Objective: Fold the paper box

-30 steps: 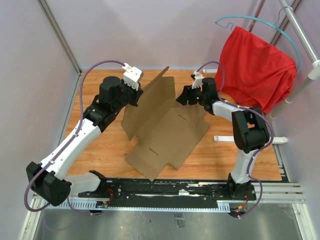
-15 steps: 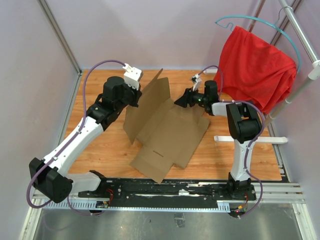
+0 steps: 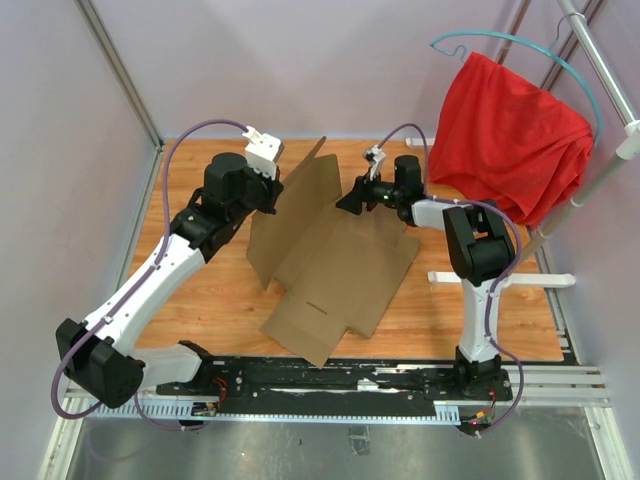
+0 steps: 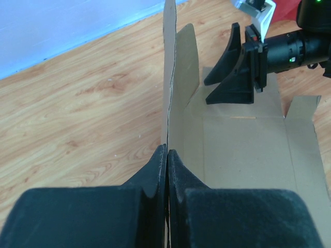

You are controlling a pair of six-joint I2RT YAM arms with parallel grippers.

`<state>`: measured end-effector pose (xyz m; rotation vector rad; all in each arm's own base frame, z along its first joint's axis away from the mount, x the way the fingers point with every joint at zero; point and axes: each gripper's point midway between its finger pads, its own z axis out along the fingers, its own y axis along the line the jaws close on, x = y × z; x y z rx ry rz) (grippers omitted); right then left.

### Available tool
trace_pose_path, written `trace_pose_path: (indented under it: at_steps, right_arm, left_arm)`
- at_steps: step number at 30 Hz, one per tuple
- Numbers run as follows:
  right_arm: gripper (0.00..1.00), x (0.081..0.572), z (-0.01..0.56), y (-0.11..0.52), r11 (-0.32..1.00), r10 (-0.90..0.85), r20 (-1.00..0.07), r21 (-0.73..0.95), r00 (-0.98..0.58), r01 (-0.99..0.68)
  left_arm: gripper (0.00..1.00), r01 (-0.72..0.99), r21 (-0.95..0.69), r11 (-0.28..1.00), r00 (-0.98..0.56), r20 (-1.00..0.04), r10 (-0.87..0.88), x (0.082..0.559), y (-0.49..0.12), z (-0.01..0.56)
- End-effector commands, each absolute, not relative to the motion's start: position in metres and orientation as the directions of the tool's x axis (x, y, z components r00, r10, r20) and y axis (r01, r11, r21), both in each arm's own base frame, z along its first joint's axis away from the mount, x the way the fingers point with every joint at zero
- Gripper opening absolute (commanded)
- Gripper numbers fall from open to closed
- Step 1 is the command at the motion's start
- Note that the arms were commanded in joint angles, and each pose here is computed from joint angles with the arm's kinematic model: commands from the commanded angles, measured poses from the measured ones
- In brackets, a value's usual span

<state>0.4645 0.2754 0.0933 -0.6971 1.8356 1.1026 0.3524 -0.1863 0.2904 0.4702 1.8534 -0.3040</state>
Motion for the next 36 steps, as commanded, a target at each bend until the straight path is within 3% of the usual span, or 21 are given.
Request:
trace_pose_path:
  at_steps: [1, 22, 31, 36]
  right_arm:
    - [0.59, 0.463, 0.078, 0.288, 0.441, -0.093, -0.884, 0.376, -0.458, -0.815]
    - [0.57, 0.397, 0.068, 0.326, 0.419, -0.23, -0.874, 0.309, -0.429, -0.854]
    - [0.57, 0.396, 0.069, 0.321, 0.465, -0.22, -0.874, 0.297, -0.433, -0.834]
    - [0.6, 0.396, 0.098, 0.307, 0.531, -0.202, -0.896, 0.24, -0.396, -0.813]
  left_arm:
    - [0.0, 0.471, 0.01, 0.882, -0.236, -0.962, 0.137, 0.35, -0.188, 0.314]
    - [0.0, 0.536, -0.067, 0.841, -0.246, -0.966, 0.08, 0.337, -0.201, 0.324]
    - [0.0, 0.544, -0.091, 0.834, -0.289, -0.953, 0.085, 0.331, -0.202, 0.307]
    - [0.0, 0.537, -0.071, 0.841, -0.282, -0.954, 0.1, 0.328, -0.196, 0.308]
